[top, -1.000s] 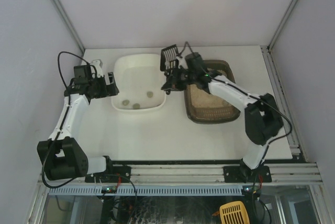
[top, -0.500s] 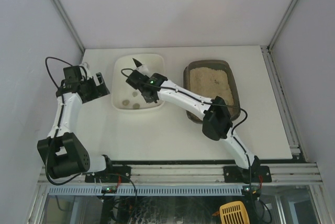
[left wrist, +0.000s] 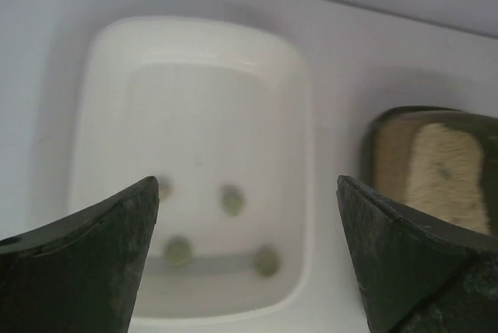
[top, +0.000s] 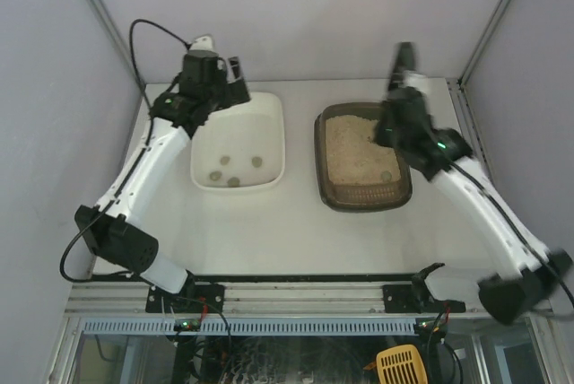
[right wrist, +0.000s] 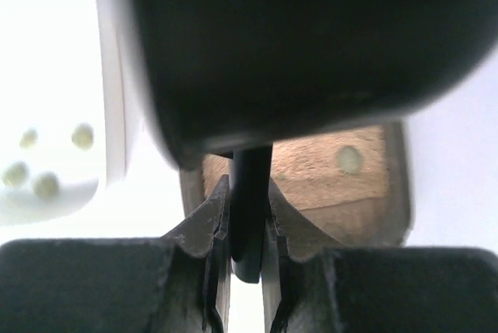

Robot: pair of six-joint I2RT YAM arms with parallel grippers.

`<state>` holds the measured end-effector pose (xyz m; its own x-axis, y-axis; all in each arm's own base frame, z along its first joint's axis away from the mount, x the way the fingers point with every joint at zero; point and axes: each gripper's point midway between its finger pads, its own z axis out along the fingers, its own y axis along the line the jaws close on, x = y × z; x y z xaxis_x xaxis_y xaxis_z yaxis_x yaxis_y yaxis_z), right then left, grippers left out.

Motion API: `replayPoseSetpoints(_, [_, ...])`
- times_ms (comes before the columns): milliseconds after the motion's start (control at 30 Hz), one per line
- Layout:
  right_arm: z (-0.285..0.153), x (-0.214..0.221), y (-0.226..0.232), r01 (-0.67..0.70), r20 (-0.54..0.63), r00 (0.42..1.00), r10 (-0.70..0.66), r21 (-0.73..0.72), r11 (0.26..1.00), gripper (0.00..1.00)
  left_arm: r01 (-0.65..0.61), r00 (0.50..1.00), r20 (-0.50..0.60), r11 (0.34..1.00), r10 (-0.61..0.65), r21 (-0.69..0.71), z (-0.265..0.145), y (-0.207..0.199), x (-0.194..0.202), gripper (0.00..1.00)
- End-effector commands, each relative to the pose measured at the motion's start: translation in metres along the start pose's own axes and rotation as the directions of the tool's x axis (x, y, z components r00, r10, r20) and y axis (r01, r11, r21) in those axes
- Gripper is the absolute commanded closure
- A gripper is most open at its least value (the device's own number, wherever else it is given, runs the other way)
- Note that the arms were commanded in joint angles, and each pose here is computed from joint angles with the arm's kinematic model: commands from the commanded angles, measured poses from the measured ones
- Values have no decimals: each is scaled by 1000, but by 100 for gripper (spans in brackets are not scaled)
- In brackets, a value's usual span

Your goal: Clean the litter box

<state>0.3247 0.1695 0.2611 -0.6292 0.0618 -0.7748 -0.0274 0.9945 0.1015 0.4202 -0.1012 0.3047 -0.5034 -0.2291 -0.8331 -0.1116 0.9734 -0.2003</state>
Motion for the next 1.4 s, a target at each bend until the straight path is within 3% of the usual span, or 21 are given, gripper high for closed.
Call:
replayPoseSetpoints(0, [-40, 12, -37, -256, 26, 965, 263, -146, 955, 100, 220, 973, 67, 975, -222, 29, 19, -79, 7, 0])
replayPoseSetpoints(100, [-69, 39, -72, -329, 67, 939, 338, -115, 937, 100, 173, 984, 40, 984, -174, 34, 32, -144, 38, 0])
replayPoseSetpoints(267, [-112, 68, -116, -411, 148, 898, 413, -49, 910, 100, 89, 993, -76, 996, -89, -3, 71, -206, 100, 1])
replayPoseSetpoints(433, [-122, 85, -137, -419, 162, 897, 411, 17, 908, 100, 25, 990, -135, 1000, -27, -15, 99, -223, 153, 7])
replayPoseSetpoints(633, [-112, 95, -144, -406, 129, 909, 396, 59, 912, 100, -33, 986, -166, 999, 30, -20, 113, -224, 185, 11])
replayPoseSetpoints(833, [-103, 93, -142, -417, 121, 904, 411, 32, 908, 100, -183, 963, -186, 980, 195, 81, 125, -233, 202, 58])
replayPoseSetpoints(900, [-101, 94, -142, -420, 117, 902, 415, 28, 907, 100, -251, 945, -182, 958, 274, 139, 125, -239, 203, 64])
replayPoseSetpoints(1033, [-100, 95, -142, -429, 121, 897, 424, 15, 903, 100, -398, 889, -152, 894, 431, 207, 127, -242, 202, 67])
replayPoseSetpoints(1100, [-101, 95, -143, -432, 124, 895, 427, 12, 902, 100, -478, 843, -133, 839, 522, 262, 127, -245, 204, 73])
replayPoseSetpoints(1267, [-103, 96, -146, -436, 135, 893, 430, 19, 900, 100, -660, 690, 8, 624, 724, 419, 120, -266, 196, 98])
replayPoseSetpoints(1367, [-101, 99, -150, -443, 137, 890, 434, 44, 895, 100, -755, 584, 138, 472, 800, 455, 114, -280, 181, 100])
